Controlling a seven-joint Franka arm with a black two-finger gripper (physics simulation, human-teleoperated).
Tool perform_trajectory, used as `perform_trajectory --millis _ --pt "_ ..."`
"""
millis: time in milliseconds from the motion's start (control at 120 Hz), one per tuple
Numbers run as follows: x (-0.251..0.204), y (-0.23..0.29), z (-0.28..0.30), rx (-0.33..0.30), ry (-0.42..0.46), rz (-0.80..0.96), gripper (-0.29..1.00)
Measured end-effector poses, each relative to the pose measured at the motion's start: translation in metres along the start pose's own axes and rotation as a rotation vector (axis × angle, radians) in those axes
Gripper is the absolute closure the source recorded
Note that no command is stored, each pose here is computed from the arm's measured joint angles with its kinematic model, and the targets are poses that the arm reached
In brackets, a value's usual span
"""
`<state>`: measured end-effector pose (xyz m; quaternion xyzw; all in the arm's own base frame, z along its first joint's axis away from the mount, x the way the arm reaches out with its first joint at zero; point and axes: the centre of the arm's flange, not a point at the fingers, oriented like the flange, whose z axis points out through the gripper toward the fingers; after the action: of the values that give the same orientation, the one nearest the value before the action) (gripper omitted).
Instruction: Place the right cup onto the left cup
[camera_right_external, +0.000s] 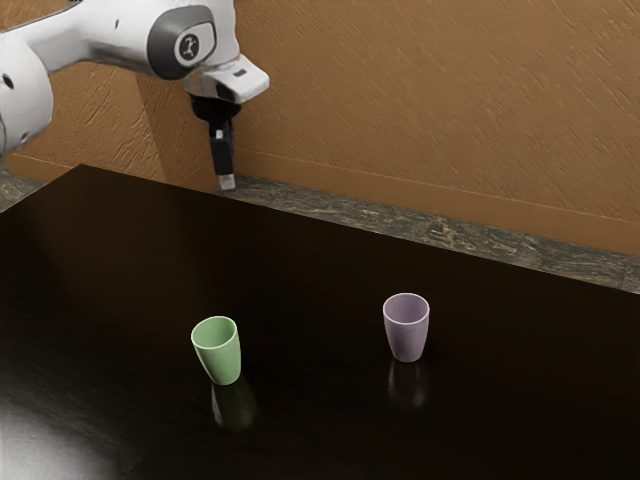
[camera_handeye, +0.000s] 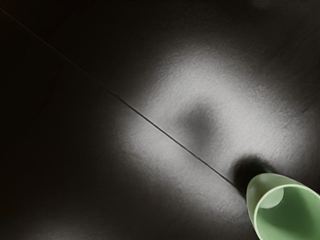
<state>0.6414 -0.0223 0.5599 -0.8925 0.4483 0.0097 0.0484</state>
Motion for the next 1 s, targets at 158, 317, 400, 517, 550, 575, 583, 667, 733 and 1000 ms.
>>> perform_trajectory --millis 158,317,400,517,550,575,583,667,733,1000 --pt "0.058 0.003 0.026 0.003 0.001 0.069 0.00" --pt "0.161 0.026 0.068 0.031 0.016 0.203 0.00" --pt "0.199 0.053 0.082 0.049 0.018 0.275 0.00" --pt "0.240 0.089 0.106 0.053 0.031 0.360 0.00" --pt "0.247 0.095 0.115 0.047 0.033 0.373 0.00" --pt "0.251 0.098 0.121 0.043 0.034 0.381 0.00" --pt "0.252 0.099 0.123 0.042 0.034 0.384 0.00" --pt "0.261 0.107 0.142 0.024 0.035 0.399 0.00" --pt "0.263 0.108 0.155 0.012 0.032 0.401 0.00" --pt "0.271 0.111 0.197 -0.022 0.024 0.395 0.00"
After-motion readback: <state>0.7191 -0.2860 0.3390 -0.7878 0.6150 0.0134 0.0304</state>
